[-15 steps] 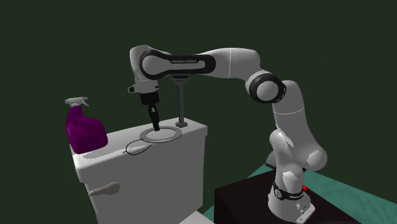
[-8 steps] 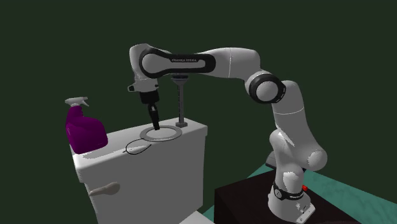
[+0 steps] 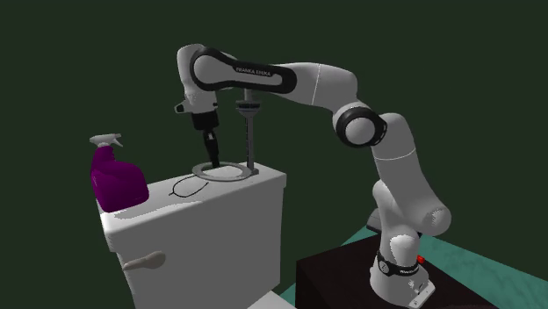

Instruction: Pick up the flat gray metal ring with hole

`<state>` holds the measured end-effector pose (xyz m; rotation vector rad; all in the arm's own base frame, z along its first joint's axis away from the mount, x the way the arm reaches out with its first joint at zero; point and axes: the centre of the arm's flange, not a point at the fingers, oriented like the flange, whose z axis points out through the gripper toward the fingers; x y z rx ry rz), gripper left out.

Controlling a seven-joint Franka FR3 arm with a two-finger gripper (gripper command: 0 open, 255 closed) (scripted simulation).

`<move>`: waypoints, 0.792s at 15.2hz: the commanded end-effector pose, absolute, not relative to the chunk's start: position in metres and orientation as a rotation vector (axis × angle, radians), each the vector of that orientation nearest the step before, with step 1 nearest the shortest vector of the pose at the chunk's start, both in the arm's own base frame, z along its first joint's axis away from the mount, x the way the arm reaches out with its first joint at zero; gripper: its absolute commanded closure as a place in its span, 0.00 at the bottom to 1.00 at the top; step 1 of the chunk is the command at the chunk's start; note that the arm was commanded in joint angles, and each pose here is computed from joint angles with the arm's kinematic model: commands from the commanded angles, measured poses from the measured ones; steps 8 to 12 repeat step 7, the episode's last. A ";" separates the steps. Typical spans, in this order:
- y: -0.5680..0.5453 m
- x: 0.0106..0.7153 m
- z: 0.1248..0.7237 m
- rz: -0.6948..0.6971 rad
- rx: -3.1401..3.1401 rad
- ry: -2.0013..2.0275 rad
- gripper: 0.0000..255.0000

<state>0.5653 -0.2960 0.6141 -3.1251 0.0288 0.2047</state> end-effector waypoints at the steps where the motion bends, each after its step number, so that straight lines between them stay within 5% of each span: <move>1: -0.295 0.566 0.624 0.205 -3.125 0.028 1.00; 12: -0.295 0.566 0.646 0.205 -3.125 0.028 1.00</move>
